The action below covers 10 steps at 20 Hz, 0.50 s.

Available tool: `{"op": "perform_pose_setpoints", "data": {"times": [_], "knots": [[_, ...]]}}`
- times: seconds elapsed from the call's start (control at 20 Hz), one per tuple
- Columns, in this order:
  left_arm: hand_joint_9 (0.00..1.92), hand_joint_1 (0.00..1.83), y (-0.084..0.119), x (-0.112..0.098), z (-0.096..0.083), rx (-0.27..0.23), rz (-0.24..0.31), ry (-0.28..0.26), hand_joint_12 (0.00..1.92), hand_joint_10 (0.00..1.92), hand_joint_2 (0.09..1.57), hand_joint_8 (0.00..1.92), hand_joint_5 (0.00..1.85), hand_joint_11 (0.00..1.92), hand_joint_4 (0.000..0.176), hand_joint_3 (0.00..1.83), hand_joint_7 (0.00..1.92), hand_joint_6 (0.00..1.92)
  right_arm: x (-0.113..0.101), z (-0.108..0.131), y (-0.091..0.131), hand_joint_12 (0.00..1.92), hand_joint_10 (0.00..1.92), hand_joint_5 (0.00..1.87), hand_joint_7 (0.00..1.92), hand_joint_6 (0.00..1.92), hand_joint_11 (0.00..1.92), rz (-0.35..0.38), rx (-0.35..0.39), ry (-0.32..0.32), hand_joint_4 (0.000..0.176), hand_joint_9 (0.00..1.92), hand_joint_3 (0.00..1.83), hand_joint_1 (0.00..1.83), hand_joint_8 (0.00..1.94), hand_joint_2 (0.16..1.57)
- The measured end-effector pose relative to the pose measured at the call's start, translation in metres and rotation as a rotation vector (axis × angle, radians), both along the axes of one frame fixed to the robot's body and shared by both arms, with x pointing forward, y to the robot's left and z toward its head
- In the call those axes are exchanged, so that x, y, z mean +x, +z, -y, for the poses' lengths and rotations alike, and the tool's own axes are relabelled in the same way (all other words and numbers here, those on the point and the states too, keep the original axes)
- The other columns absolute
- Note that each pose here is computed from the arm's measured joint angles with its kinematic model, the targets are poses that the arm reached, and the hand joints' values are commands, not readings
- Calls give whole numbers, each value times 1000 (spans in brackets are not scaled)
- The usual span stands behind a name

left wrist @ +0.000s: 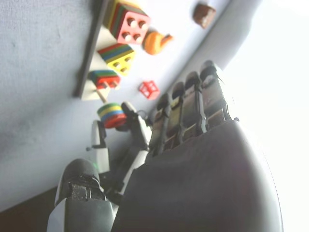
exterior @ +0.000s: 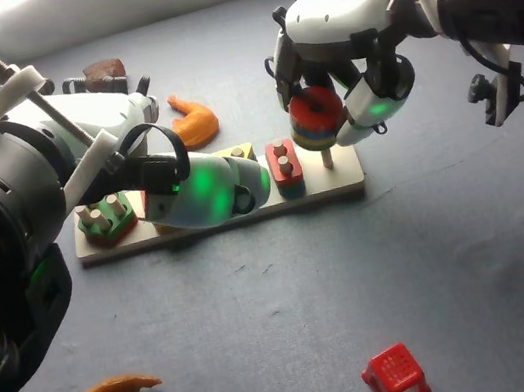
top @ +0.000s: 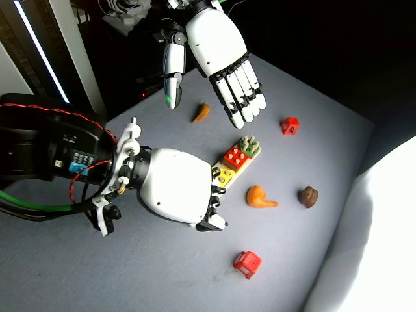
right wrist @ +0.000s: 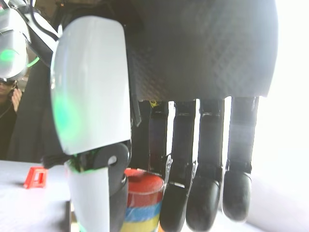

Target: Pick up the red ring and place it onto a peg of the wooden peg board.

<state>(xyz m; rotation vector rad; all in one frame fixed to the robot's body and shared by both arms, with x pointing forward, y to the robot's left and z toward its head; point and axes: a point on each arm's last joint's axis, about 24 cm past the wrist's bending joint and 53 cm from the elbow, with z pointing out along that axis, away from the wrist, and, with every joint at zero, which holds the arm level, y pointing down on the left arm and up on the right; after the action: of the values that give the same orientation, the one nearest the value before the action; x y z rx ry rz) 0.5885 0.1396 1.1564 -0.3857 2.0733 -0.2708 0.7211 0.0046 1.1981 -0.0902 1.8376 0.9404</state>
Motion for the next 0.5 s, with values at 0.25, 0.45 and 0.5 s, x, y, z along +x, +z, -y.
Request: {"op": "perform_pose_setpoints", "data": {"times": [0.25,0.45,0.5], "knots": [[0,0,0,0,0,1,0,0,5,0,1060,0,15,11,0,0,0,6,0,4,-13,1470,1213,1072,1094,738,522,-6,-28,-6,0,941,0,1391,813,1070],[0,0,0,0,0,0,0,0,0,0,1056,0,0,0,0,0,0,0,1,6,-16,1459,1217,1061,1085,743,530,-9,-30,-15,0,945,0,1390,832,1073],[0,0,0,0,0,1,0,0,3,0,1070,0,15,6,0,0,0,6,1,6,-16,1472,1239,1061,1078,752,524,-9,-30,-15,0,912,1,1388,864,1079]]}}
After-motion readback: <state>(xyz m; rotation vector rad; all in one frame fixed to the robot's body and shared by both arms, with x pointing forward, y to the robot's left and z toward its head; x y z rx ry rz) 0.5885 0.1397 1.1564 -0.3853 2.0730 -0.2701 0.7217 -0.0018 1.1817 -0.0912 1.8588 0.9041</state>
